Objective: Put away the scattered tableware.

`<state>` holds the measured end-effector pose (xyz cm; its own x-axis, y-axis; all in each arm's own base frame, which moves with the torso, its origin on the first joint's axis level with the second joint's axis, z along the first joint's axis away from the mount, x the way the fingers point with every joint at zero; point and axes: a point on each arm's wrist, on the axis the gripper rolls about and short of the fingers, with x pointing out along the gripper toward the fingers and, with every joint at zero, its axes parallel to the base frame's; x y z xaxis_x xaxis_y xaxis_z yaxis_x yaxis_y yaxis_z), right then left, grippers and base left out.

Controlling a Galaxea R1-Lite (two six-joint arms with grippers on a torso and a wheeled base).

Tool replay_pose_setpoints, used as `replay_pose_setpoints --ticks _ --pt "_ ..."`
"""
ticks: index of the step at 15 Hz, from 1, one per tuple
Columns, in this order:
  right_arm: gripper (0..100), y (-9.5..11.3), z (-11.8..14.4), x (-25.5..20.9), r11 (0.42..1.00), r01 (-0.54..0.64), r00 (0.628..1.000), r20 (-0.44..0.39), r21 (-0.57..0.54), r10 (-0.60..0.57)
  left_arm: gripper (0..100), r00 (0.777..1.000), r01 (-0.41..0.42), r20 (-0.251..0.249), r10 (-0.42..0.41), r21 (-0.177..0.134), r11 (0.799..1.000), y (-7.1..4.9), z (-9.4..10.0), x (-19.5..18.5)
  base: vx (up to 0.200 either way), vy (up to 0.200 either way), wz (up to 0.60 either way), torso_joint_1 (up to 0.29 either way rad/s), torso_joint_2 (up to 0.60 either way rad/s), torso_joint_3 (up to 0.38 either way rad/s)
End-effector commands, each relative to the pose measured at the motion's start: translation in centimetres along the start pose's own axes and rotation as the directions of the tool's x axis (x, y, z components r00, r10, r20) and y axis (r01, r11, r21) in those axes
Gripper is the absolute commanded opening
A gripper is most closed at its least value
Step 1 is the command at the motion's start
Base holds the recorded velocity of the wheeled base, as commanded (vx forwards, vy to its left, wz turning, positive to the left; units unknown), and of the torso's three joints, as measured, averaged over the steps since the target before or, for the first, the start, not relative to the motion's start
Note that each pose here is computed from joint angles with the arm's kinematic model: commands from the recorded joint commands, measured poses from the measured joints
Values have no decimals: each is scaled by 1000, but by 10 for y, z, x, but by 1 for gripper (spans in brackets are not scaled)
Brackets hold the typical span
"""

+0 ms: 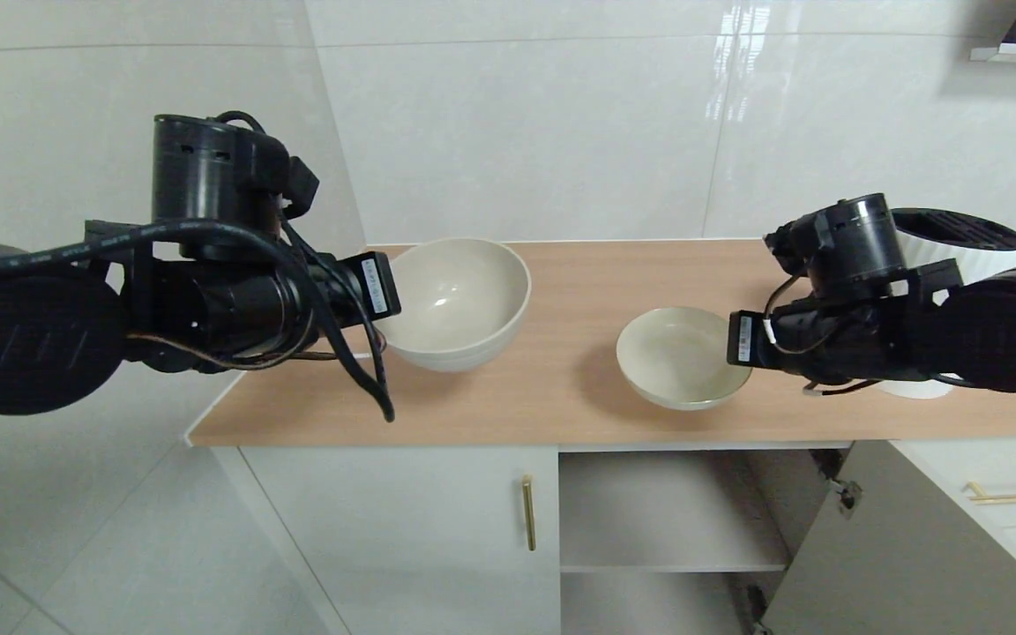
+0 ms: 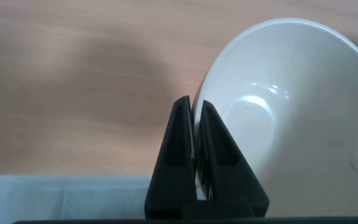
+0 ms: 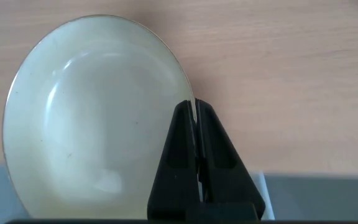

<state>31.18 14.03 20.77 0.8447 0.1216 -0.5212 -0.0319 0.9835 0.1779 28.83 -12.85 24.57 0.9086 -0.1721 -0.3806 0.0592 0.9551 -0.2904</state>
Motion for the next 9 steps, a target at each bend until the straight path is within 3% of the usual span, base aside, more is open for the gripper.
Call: replay_pose_setpoints --ticks 1,4,8,9 --pt "0 8 -2 -47 997 -72 996 46 -18 73 0 1000 28 4 -28 6 1000 -1 -8 -16 0 0 0 0 0 0" --pt "0 6 -20 -60 996 -87 996 9 -35 87 0 998 62 -1 -62 23 998 -2 -23 -30 0 0 0 0 0 0" --pt "0 -6 -47 -78 994 -89 995 -40 -57 87 0 995 99 -14 -98 39 994 4 -45 -48 0 0 0 0 0 0" --pt "0 -6 -60 -90 991 -115 992 -59 -68 111 0 993 120 -23 -119 56 991 8 -51 -55 0 0 0 0 0 0"
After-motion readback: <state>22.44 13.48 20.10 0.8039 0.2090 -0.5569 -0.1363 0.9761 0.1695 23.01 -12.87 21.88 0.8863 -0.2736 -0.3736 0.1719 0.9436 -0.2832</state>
